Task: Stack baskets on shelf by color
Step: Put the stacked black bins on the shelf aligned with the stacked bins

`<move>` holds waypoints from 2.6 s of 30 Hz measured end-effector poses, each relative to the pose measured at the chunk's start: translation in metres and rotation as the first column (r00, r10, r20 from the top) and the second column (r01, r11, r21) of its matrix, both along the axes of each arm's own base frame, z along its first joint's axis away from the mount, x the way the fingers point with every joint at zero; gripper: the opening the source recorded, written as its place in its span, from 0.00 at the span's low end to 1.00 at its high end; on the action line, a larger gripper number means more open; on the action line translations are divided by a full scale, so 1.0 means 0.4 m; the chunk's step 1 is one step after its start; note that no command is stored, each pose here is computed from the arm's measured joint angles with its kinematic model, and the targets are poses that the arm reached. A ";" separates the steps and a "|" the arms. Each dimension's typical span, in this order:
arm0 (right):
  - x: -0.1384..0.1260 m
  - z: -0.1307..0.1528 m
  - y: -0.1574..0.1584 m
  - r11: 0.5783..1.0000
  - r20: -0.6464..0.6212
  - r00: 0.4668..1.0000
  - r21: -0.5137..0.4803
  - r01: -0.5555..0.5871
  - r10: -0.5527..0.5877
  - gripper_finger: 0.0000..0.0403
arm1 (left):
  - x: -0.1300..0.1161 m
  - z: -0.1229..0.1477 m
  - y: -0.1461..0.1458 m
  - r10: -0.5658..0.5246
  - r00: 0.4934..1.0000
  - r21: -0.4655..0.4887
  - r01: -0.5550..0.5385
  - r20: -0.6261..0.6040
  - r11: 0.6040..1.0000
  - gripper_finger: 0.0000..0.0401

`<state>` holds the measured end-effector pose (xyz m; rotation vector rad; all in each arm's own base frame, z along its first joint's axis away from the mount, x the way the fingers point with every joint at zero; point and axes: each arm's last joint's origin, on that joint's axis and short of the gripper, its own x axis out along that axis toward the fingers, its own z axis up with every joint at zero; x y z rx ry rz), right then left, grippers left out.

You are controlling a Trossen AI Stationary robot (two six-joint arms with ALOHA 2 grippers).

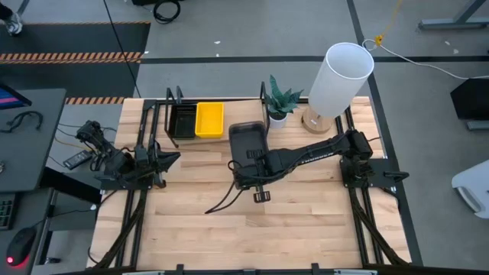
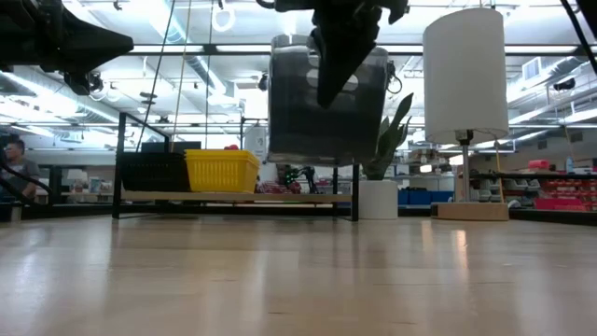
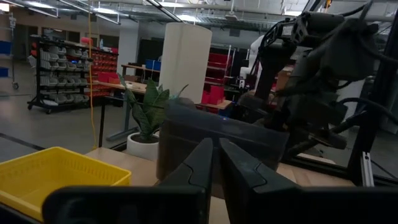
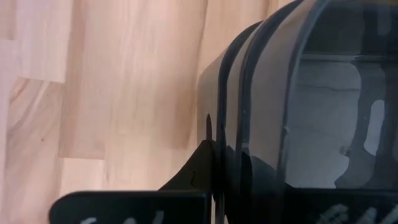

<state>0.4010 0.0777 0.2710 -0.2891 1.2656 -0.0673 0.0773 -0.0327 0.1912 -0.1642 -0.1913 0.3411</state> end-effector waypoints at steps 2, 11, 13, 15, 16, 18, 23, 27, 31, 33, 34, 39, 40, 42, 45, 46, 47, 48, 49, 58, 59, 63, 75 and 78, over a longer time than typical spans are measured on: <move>0.002 0.000 -0.011 1.000 -0.002 1.000 0.000 0.007 -0.007 0.04 | 0.000 0.000 0.000 0.000 1.000 0.000 0.000 0.000 1.000 0.08; 0.018 0.001 -0.069 1.000 0.015 1.000 -0.011 0.010 -0.010 0.04 | 0.000 0.001 0.000 0.000 1.000 -0.001 0.000 0.002 1.000 0.09; 0.021 0.001 -0.084 1.000 0.015 1.000 -0.014 0.019 -0.019 0.04 | 0.000 0.001 0.000 0.000 1.000 -0.001 0.000 0.002 1.000 0.09; 0.023 0.000 -0.099 0.999 0.016 1.000 -0.017 0.027 -0.027 0.04 | 0.000 0.001 0.000 0.000 1.000 -0.001 0.000 0.002 1.000 0.09; 0.025 0.001 -0.105 0.999 0.020 0.999 -0.018 0.027 -0.027 0.04 | 0.000 0.001 0.000 0.000 1.000 -0.001 0.000 0.002 1.000 0.08; 0.030 0.002 -0.118 1.000 0.030 0.999 -0.013 0.019 -0.018 0.04 | 0.000 0.001 0.000 0.000 1.000 -0.001 0.000 0.002 1.000 0.08; 0.038 0.003 -0.160 1.000 0.043 0.999 -0.001 0.005 -0.005 0.04 | 0.000 0.001 0.000 0.000 1.000 -0.001 0.000 0.002 1.000 0.07; 0.040 0.003 -0.208 1.000 0.043 0.999 0.000 0.020 -0.020 0.04 | 0.000 0.001 0.000 0.000 1.000 -0.001 0.000 0.002 1.000 0.09; 0.044 0.005 -0.266 1.000 0.058 0.998 -0.009 0.030 -0.030 0.04 | 0.000 0.001 0.000 0.000 1.000 -0.001 0.000 0.002 1.000 0.08; 0.043 0.006 -0.298 0.999 0.060 0.998 -0.014 0.033 -0.032 0.04 | 0.000 0.001 0.000 0.000 1.000 -0.002 0.000 0.003 1.000 0.08; 0.042 0.006 -0.315 0.999 0.062 0.997 -0.015 0.039 -0.038 0.04 | 0.000 0.001 0.000 0.000 1.000 -0.003 0.000 0.004 1.000 0.07; 0.035 0.008 -0.398 0.997 0.080 0.994 -0.001 0.075 -0.075 0.04 | -0.001 0.002 0.000 0.000 1.000 -0.006 0.000 0.008 1.000 0.08; 0.032 0.008 -0.413 0.997 0.079 0.994 -0.002 0.078 -0.078 0.04 | 0.000 0.002 0.000 0.000 1.000 -0.006 0.000 0.007 1.000 0.08; 0.028 0.008 -0.439 0.997 0.085 0.993 -0.003 0.082 -0.082 0.04 | -0.001 0.002 0.000 0.000 1.000 -0.006 0.000 0.008 1.000 0.09; 0.022 0.009 -0.474 0.996 0.091 0.992 0.004 0.084 -0.084 0.04 | -0.001 0.002 0.000 0.000 1.000 -0.006 0.000 0.008 1.000 0.09; 0.019 0.009 -0.484 0.996 0.094 0.992 0.015 0.086 -0.087 0.04 | 0.000 0.002 0.000 0.000 1.000 -0.006 0.000 0.007 1.000 0.09; 0.018 0.009 -0.492 0.996 0.099 0.991 0.030 0.086 -0.089 0.04 | -0.001 0.002 0.000 0.000 1.000 -0.006 0.000 0.007 1.000 0.08; 0.016 0.009 -0.498 0.995 0.101 0.991 0.043 0.086 -0.090 0.04 | -0.001 0.002 0.000 0.000 1.000 -0.006 0.000 0.008 1.000 0.08; 0.014 0.009 -0.502 0.995 0.103 0.990 0.049 0.087 -0.091 0.04 | -0.001 0.002 0.000 0.000 1.000 -0.006 0.000 0.007 1.000 0.08; 0.011 -0.051 -0.491 0.994 0.067 0.994 0.066 0.083 -0.088 0.04 | -0.001 0.002 0.000 0.000 1.000 -0.005 0.000 0.007 1.000 0.09; 0.013 -0.051 -0.490 0.994 0.071 0.994 0.066 0.084 -0.089 0.04 | -0.001 0.002 0.001 0.000 1.000 -0.005 0.000 0.007 1.000 0.09; 0.014 -0.051 -0.490 0.995 0.077 0.993 0.060 0.082 -0.087 0.05 | -0.001 0.002 0.000 0.000 1.000 -0.005 0.000 0.007 1.000 0.08; 0.019 -0.049 -0.487 0.990 0.108 0.989 0.111 0.087 -0.099 0.15 | -0.001 0.002 0.000 0.000 1.000 -0.005 0.000 0.007 1.000 0.09; 0.019 -0.049 -0.487 0.989 0.108 0.989 0.114 0.090 -0.102 0.19 | -0.001 0.002 0.001 0.001 1.000 -0.006 -0.001 0.007 1.000 0.10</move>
